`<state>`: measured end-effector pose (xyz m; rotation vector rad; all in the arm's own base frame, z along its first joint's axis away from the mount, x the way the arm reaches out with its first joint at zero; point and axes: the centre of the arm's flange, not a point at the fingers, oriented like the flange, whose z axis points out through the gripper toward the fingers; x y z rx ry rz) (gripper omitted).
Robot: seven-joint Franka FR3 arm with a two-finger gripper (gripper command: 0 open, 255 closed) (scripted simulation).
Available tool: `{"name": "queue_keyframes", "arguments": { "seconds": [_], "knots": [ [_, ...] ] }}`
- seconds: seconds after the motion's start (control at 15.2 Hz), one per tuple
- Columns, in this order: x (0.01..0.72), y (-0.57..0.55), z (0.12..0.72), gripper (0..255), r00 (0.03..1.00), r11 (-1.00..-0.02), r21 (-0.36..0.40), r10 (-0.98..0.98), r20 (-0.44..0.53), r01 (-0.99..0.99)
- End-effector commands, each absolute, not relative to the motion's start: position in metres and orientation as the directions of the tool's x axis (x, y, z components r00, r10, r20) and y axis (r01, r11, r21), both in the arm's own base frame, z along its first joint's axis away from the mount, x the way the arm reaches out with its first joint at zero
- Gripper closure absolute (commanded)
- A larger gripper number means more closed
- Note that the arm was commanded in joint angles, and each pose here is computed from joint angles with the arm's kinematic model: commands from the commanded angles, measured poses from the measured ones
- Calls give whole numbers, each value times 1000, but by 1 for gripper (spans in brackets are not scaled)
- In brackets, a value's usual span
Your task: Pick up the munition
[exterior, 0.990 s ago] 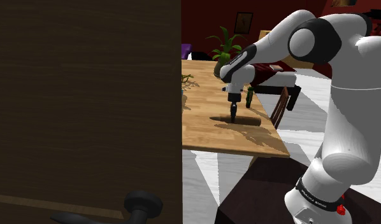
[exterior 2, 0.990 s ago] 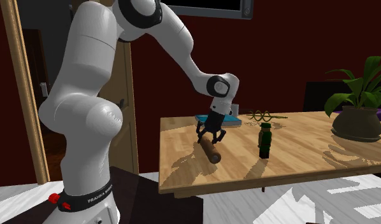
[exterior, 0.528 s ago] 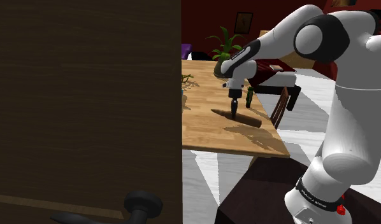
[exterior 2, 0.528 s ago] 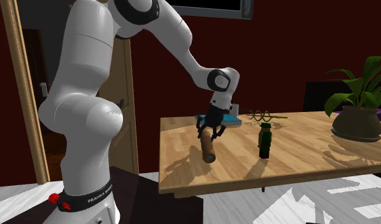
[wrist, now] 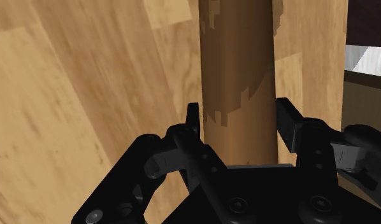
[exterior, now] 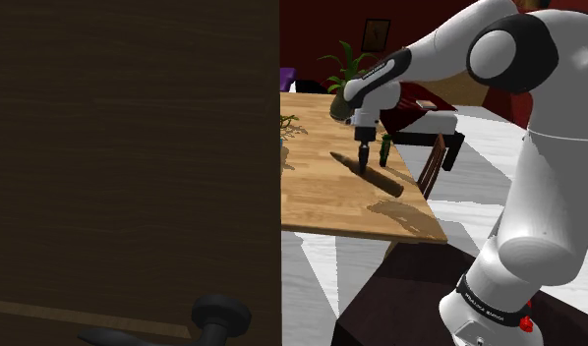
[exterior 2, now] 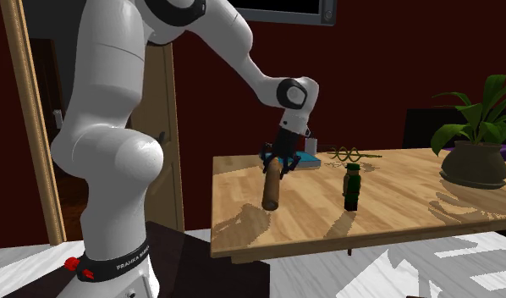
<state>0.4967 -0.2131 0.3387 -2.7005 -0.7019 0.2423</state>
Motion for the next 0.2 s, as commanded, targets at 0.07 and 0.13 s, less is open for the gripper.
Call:
{"name": "queue_keyframes", "arguments": {
  "seconds": [0.07,0.13],
  "knots": [
    [497,-213,351,255,864,-821,-364,498,-78,440],
    [497,-213,351,255,863,-820,-364,498,-78,440]
  ]
}}
